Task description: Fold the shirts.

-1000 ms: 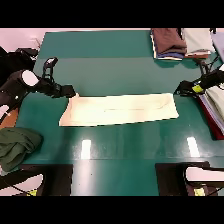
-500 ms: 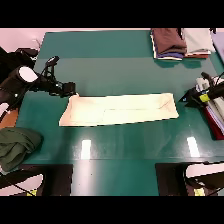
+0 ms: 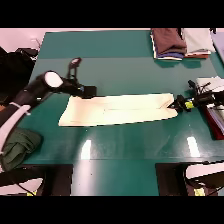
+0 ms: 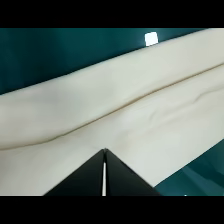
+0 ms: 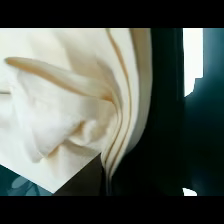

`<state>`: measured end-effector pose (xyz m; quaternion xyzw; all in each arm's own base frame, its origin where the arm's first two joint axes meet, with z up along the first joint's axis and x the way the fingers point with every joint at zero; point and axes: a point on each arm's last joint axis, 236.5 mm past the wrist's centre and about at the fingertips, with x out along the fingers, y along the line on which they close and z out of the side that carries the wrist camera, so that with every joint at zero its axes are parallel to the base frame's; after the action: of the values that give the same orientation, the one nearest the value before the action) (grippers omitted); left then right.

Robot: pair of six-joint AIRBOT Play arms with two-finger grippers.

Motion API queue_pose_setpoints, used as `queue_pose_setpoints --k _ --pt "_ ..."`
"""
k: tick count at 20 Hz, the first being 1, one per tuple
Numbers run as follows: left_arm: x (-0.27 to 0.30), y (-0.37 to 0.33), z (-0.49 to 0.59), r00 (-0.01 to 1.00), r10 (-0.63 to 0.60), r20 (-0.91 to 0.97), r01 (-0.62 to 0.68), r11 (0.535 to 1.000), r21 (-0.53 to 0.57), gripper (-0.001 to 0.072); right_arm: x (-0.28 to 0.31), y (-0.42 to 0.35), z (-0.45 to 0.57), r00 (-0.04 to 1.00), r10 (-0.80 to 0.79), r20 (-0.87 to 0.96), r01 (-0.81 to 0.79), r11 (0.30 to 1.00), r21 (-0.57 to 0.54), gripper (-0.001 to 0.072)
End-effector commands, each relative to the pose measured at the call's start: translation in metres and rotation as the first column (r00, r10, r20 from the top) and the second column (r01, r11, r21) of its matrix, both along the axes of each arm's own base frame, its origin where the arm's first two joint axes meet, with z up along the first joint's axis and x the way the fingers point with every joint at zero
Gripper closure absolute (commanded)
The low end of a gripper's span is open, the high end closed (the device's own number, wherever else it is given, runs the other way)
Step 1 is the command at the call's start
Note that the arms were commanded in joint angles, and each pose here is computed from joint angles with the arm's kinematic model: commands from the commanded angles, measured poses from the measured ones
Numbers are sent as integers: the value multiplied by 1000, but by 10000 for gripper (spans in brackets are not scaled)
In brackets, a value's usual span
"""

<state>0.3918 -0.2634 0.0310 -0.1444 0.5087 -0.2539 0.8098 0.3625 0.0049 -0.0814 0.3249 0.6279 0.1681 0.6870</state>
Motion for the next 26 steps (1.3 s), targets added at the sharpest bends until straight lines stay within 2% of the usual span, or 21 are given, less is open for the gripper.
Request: queue_pose_setpoints --k 1,6,9,14,18,21,24,26 --pt "-1 -60 -21 997 -77 -1 77 997 -9 683 17 19 42 991 73 112 -77 997 25 697" --pt "2 -125 -67 984 -172 -54 172 985 3 683 39 62 180 919 108 379 -134 990 42 696" --pt "-3 -136 -89 975 -200 -97 203 979 20 683 37 97 242 845 180 504 -203 979 -9 696" --pt "-3 -136 -97 974 -197 -109 201 979 27 683 24 159 291 749 289 596 -328 944 -46 696" --pt "3 -132 -76 968 -226 -106 231 972 34 683 15 196 301 712 328 621 -386 921 -44 696" --pt "31 -81 -30 977 -206 -44 211 968 136 683 3 226 304 684 362 633 -438 898 -41 696" --pt "69 25 49 993 -54 108 23 962 274 682 -10 273 306 641 391 661 -499 866 -28 696" --pt "77 94 111 971 46 234 -119 945 306 682 -18 321 304 620 386 683 -540 842 14 696"
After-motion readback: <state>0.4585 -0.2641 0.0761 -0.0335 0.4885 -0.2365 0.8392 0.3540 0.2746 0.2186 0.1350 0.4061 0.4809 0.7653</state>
